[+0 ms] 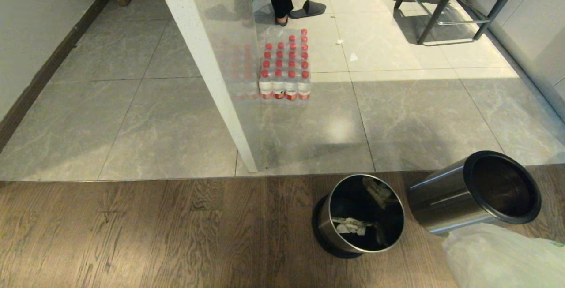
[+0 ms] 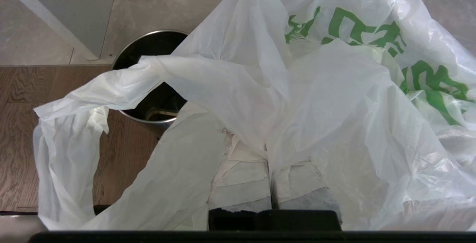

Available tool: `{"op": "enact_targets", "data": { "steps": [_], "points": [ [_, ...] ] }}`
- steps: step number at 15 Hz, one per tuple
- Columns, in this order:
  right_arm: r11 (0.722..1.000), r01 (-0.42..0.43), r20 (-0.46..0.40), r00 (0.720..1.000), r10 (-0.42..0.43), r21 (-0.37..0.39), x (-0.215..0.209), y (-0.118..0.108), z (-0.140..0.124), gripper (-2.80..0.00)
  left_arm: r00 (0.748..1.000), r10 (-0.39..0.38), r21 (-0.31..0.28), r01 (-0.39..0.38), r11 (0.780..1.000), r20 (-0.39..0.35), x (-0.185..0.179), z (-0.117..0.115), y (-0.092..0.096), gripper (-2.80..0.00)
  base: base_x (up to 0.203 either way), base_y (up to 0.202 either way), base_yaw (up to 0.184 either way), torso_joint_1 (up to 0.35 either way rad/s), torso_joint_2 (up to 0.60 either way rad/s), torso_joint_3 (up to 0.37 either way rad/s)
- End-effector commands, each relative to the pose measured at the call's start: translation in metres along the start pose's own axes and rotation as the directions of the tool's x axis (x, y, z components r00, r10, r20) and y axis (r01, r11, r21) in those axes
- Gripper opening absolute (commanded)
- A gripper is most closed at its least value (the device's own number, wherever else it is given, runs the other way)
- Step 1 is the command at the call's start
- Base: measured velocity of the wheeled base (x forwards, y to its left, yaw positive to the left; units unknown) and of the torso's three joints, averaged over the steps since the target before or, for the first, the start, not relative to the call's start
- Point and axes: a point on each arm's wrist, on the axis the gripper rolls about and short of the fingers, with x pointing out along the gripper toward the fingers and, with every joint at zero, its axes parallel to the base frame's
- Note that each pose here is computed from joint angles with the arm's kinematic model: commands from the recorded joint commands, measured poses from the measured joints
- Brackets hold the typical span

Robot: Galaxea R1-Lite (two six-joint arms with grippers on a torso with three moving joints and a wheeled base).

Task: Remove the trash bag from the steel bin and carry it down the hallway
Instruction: Put the trash bag at the door

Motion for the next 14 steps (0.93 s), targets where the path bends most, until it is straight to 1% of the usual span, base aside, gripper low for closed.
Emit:
{"op": "enact_targets", "data": {
  "steps": [1, 5, 7, 14],
  "points": [
    [1.0, 0.0, -0.004, 1.0, 0.0, 0.0, 0.0003, 0.0, 0.0001, -2.8, 1.0, 0.0, 0.0, 0.0, 1.0, 0.0, 0.0, 0.0, 0.0, -2.8, 0.0, 0.0, 0.0, 0.0, 0.0, 0.0],
    [1.0, 0.0, -0.004, 1.0, 0.0, 0.0, 0.0003, 0.0, 0.0001, -2.8, 1.0, 0.0, 0.0, 0.0, 1.0, 0.0, 0.0, 0.0, 0.0, -2.8, 0.0, 0.0, 0.0, 0.0, 0.0, 0.0],
    [1.0, 0.0, -0.004, 1.0, 0.0, 0.0, 0.0003, 0.0, 0.0001, -2.8, 1.0, 0.0, -0.002, 0.0, 1.0, 0.0, 0.0, 0.0, 0.0, -2.8, 0.0, 0.0, 0.0, 0.002, 0.0, 0.084],
    [1.0, 0.0, -0.004, 1.0, 0.0, 0.0, 0.0003, 0.0, 0.0001, -2.8, 1.0, 0.0, -0.003, 0.0, 1.0, 0.0, 0.0, 0.0, 0.0, -2.8, 0.0, 0.0, 0.0, 0.003, 0.0, 0.194]
  ]
}}
